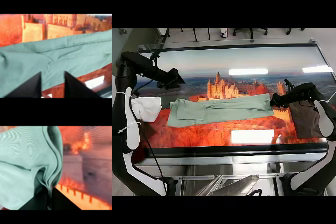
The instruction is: Fold the shirts.
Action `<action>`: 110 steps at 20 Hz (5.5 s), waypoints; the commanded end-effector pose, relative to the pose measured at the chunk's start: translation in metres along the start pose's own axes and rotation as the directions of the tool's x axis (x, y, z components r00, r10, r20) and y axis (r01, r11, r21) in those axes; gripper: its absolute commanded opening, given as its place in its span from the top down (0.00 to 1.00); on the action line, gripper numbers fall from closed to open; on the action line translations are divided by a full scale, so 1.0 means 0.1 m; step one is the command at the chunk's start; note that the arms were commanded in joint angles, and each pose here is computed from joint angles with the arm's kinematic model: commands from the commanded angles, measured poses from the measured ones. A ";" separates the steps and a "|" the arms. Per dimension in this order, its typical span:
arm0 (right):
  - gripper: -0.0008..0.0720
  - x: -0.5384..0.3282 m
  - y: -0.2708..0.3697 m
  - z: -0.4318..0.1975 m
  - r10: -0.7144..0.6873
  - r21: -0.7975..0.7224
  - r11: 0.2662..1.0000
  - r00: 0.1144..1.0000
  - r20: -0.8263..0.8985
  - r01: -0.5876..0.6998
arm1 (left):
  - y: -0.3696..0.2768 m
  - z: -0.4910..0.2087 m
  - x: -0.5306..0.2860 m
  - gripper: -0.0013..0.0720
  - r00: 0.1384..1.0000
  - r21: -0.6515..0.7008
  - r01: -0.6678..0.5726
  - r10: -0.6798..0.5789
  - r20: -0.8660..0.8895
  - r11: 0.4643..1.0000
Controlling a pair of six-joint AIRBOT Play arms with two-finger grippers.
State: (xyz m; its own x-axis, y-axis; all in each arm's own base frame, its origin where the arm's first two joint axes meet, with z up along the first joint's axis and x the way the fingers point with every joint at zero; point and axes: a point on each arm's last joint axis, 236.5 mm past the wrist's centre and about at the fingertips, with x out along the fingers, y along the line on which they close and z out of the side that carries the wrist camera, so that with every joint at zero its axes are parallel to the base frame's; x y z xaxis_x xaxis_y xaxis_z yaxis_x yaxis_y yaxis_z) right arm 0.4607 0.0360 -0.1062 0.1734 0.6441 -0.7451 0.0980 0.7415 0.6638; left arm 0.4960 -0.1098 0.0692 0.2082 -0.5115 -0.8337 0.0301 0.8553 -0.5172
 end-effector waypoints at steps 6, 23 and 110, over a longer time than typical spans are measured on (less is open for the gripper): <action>0.96 -0.82 0.81 -0.10 0.093 -0.144 0.986 0.994 0.049 -0.086 | -1.08 -0.46 1.26 0.95 0.998 0.184 0.061 -0.057 -0.029 0.981; 0.96 -2.11 2.11 -0.57 0.153 -0.404 0.913 0.964 0.218 -0.054 | -2.53 -1.82 3.08 0.95 0.939 0.184 0.267 -0.213 -0.268 0.946; 0.96 -3.28 -0.16 0.60 -0.155 0.274 0.961 0.767 0.622 -0.028 | -1.67 -1.82 -2.40 0.95 0.786 0.423 0.066 -0.308 0.536 0.904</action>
State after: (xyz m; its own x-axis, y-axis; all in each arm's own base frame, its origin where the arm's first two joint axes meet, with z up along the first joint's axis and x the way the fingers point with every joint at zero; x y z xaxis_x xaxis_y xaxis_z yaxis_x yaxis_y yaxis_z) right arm 0.4797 -0.2006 0.1411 0.7841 0.2493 -0.5684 0.2582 0.7018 0.6640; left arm 0.2648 -0.1447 0.3221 0.6834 -0.6197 -0.3859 0.4529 0.7745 -0.4417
